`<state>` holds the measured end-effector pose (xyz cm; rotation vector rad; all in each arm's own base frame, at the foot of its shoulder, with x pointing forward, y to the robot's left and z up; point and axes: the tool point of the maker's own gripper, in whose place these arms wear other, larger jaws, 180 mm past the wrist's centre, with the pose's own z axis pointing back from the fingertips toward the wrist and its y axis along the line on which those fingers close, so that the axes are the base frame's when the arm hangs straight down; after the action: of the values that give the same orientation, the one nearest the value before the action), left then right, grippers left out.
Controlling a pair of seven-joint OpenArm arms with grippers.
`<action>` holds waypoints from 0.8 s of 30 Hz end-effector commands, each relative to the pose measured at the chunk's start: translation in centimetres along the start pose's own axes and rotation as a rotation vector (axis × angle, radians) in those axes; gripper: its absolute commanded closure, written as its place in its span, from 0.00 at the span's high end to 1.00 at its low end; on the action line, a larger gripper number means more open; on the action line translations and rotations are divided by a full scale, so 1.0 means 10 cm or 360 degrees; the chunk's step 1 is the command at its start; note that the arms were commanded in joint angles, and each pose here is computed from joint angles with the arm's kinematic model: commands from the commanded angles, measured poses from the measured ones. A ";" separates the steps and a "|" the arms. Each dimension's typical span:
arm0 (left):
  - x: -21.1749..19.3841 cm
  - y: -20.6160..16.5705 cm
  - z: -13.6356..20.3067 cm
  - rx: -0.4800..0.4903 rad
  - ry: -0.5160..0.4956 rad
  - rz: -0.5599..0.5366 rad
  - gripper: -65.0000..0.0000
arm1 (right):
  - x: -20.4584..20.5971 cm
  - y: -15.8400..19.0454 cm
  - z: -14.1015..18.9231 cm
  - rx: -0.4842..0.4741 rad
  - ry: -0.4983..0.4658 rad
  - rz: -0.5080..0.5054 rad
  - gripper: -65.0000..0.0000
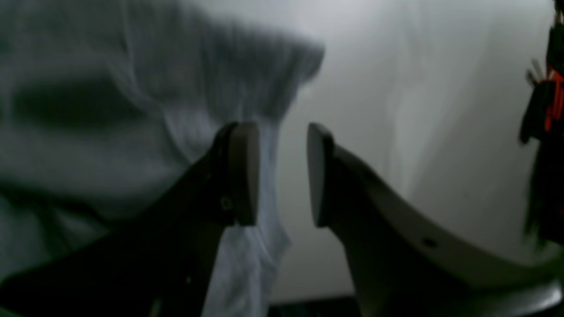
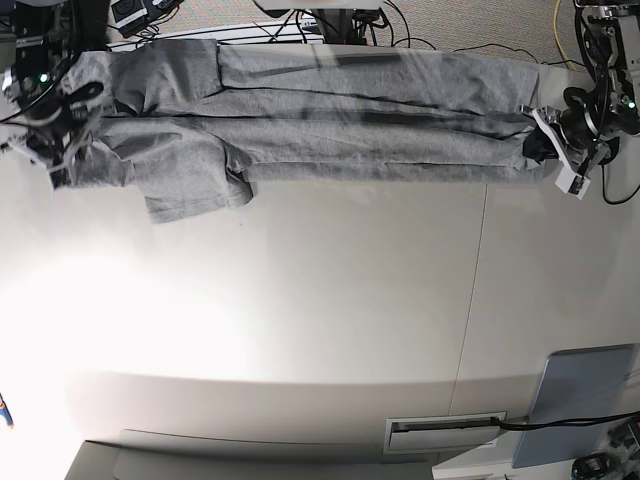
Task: Fold the T-shirt properly
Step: 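Grasp the folded end near the right gripper and fold it inward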
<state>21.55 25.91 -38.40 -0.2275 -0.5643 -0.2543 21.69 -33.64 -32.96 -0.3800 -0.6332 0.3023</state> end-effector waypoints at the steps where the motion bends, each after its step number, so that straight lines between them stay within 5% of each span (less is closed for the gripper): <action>1: 0.09 0.05 0.07 0.0022 -0.0029 -0.0034 0.00 | 0.19 -0.14 0.03 -0.0073 -0.0092 -0.0004 0.29; 6: 0.07 0.03 0.06 0.0014 -0.0024 -0.0030 0.00 | 0.51 -0.21 -0.13 -0.0088 -0.0224 -0.0235 0.29; 10: 0.04 0.01 0.06 0.0011 -0.0043 -0.0020 0.36 | 0.72 -0.06 -0.39 0.0080 -0.0275 -0.0429 0.29; 13: 0.00 0.03 0.06 0.0029 -0.0027 -0.0023 0.51 | 0.83 0.18 -0.60 0.0243 -0.0227 -0.0508 0.29; 19: 0.00 0.04 0.06 0.0040 -0.0023 -0.0023 0.52 | 0.99 0.69 -0.98 0.0461 -0.0078 -0.0436 0.29; 24: 0.00 0.04 0.06 0.0040 -0.0023 -0.0023 0.52 | 0.91 0.90 -1.15 0.0496 0.0101 -0.0347 0.29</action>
<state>20.64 26.03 -38.96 -0.2132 -0.5509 -0.2512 34.00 -24.35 -41.32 0.0019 -0.5410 0.1763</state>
